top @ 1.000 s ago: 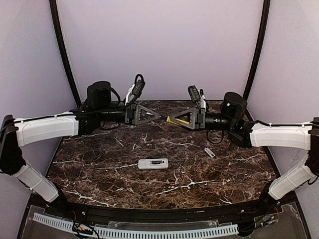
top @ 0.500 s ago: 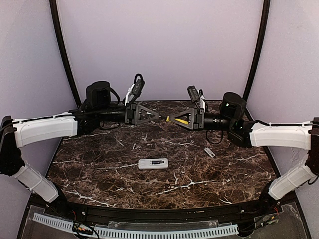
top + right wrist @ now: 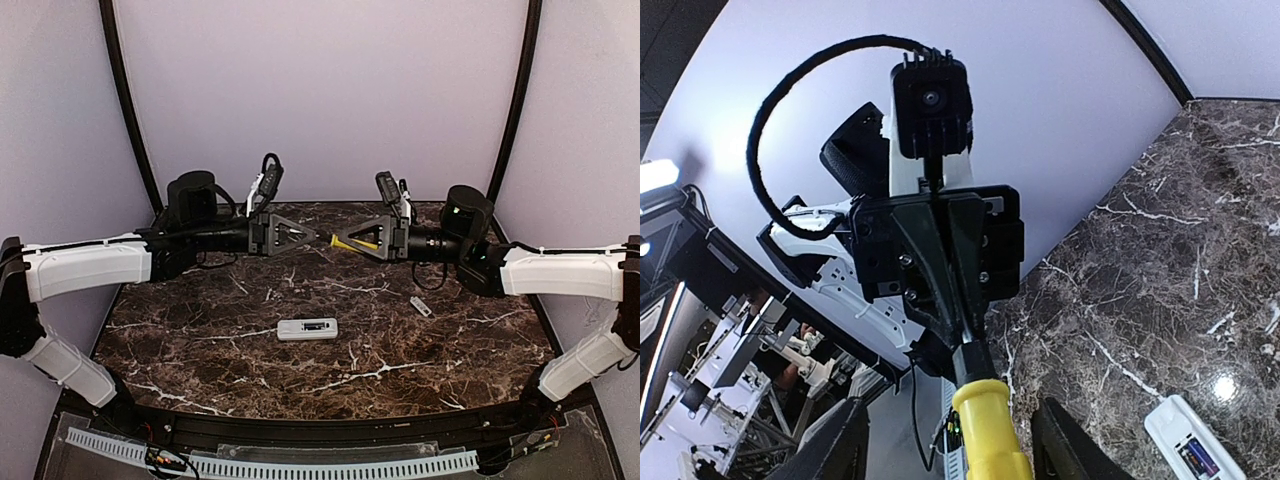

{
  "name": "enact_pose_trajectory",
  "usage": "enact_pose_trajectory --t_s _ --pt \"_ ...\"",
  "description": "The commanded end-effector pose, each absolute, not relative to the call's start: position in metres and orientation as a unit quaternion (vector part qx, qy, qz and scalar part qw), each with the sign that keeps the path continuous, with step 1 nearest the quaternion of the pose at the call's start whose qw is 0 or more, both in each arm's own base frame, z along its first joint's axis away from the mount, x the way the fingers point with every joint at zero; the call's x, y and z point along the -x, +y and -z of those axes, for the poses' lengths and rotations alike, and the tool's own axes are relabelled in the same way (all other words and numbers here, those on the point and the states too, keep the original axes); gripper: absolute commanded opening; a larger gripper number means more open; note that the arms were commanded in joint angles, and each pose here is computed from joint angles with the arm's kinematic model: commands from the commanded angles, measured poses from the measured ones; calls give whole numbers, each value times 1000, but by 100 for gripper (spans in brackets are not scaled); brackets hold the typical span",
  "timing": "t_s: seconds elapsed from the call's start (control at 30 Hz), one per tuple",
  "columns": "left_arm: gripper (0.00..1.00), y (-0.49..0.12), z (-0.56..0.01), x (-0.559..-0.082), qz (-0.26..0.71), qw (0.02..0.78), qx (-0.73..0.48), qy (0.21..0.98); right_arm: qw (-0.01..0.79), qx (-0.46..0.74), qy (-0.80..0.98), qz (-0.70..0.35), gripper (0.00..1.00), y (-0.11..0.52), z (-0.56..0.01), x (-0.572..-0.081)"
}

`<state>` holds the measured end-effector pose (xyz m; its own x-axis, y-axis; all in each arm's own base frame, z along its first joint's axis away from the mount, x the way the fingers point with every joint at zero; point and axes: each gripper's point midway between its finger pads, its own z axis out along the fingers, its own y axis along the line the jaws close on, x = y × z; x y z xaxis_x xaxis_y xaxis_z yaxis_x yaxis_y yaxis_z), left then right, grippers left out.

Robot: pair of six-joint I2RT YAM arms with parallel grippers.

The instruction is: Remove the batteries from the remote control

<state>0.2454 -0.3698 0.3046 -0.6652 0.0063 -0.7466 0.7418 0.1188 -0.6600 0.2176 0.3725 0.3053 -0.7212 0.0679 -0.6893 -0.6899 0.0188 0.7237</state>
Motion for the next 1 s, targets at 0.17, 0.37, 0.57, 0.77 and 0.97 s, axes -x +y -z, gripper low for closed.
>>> enact_pose_trajectory --t_s 0.17,0.37,0.57,0.77,0.97 --pt "0 -360 -315 -255 606 337 -240 680 301 257 630 -668 53 377 -322 -212" --pt "0 -359 -316 -255 608 339 -235 679 301 256 634 -665 48 376 -319 -212" --pt "0 -358 -316 -255 608 342 -230 679 302 258 634 -664 40 376 -319 -211" --pt "0 -356 -312 -256 605 343 -225 683 302 258 633 -664 31 375 -320 -211" --pt "0 -356 -310 -257 603 342 -221 685 298 261 638 -661 19 378 -318 -210"
